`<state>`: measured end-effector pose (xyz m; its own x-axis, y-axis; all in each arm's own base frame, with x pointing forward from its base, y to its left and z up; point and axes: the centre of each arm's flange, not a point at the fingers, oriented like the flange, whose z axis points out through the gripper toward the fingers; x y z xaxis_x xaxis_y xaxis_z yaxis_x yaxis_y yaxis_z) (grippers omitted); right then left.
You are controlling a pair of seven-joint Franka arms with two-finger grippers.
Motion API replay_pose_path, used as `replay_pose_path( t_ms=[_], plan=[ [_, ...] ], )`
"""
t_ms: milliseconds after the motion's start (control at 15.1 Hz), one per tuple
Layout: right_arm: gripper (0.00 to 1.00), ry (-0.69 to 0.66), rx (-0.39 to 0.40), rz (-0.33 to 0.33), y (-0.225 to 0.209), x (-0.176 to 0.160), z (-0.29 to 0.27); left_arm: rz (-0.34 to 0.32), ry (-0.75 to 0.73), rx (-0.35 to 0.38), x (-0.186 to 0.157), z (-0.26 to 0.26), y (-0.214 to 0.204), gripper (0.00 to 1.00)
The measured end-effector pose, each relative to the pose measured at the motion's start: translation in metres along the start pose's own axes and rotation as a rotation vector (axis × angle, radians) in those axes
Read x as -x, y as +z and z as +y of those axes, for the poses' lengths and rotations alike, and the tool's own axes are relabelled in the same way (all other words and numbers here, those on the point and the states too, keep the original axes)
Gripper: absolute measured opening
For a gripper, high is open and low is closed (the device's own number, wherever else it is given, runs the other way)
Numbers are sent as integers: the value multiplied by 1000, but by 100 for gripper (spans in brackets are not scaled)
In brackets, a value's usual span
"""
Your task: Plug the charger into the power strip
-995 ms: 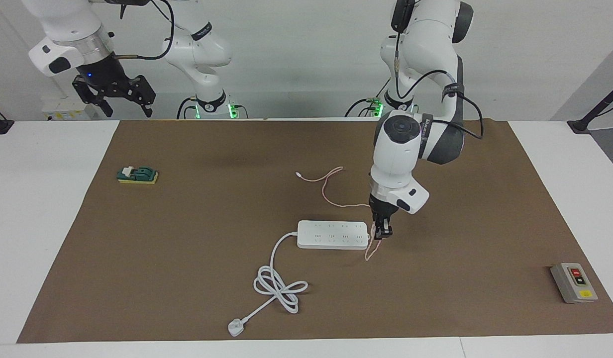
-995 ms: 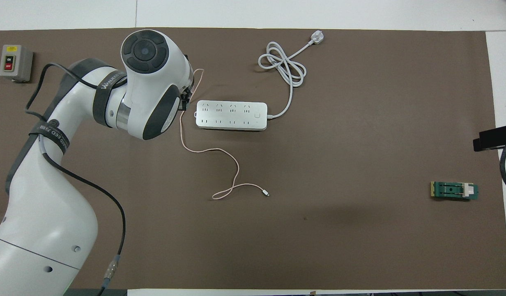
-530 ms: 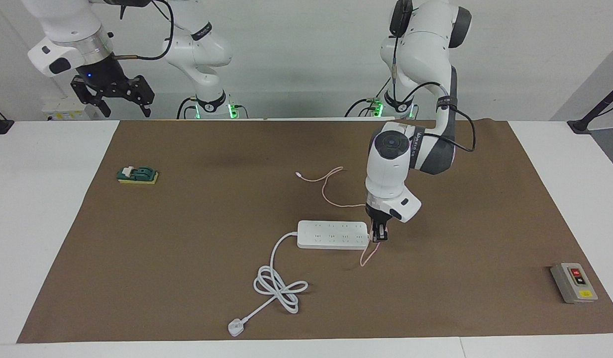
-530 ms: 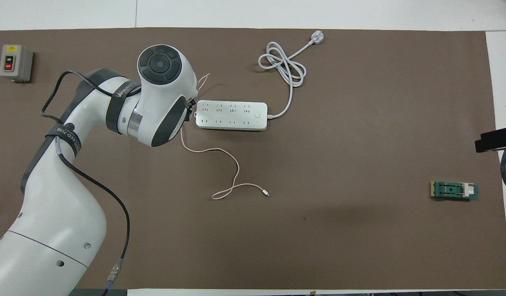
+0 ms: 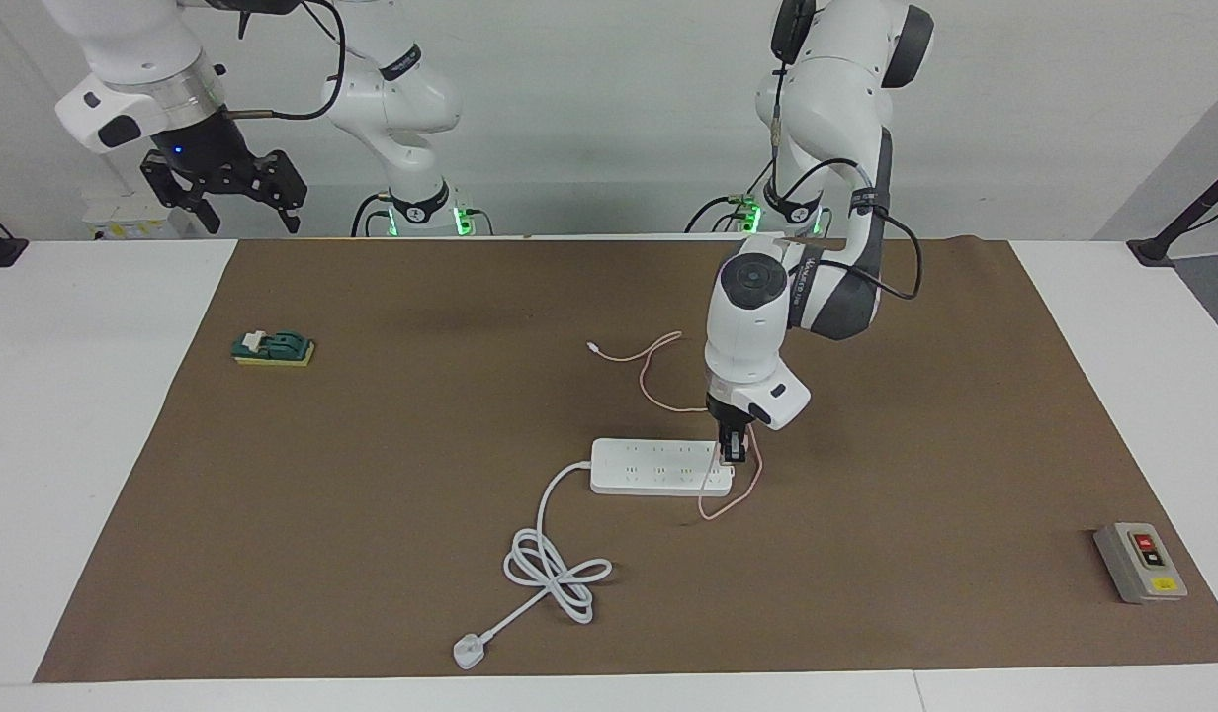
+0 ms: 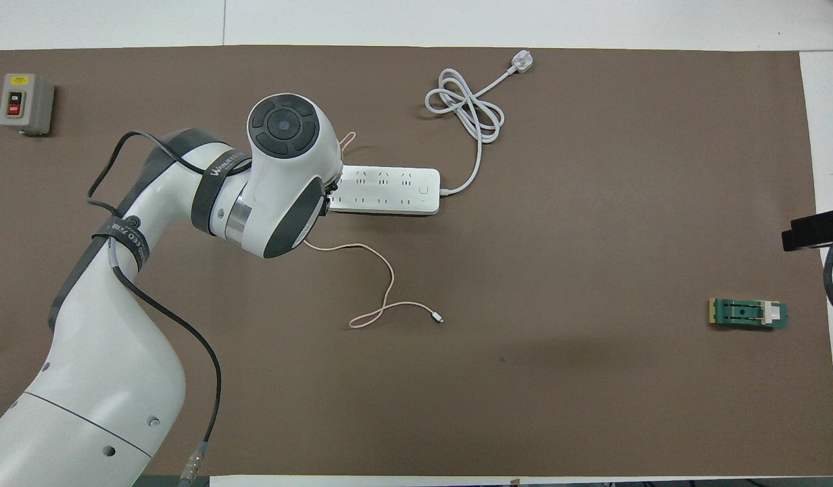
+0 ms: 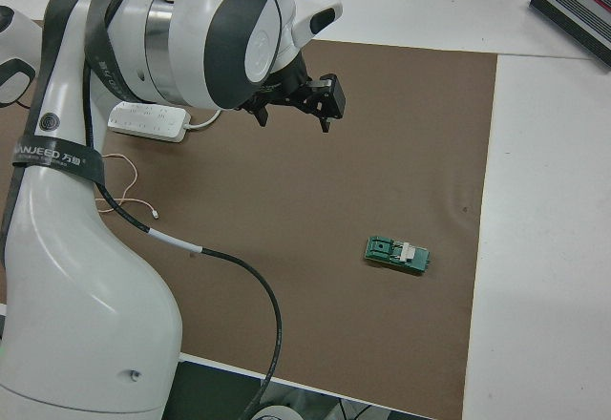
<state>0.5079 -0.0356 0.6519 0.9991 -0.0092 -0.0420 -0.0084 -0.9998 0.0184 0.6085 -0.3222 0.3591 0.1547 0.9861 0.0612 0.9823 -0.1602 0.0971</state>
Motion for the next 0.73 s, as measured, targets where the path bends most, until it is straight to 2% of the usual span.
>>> replay_pose_path(
  t_ms=[332,729],
  plan=[
    [100,0,0,0,0,0,0,-28,-18,-21,3,-4,3,31],
    [100,-2,0,0,0,0,0,-55,-61,-90,1,-8,6,31]
  ],
)
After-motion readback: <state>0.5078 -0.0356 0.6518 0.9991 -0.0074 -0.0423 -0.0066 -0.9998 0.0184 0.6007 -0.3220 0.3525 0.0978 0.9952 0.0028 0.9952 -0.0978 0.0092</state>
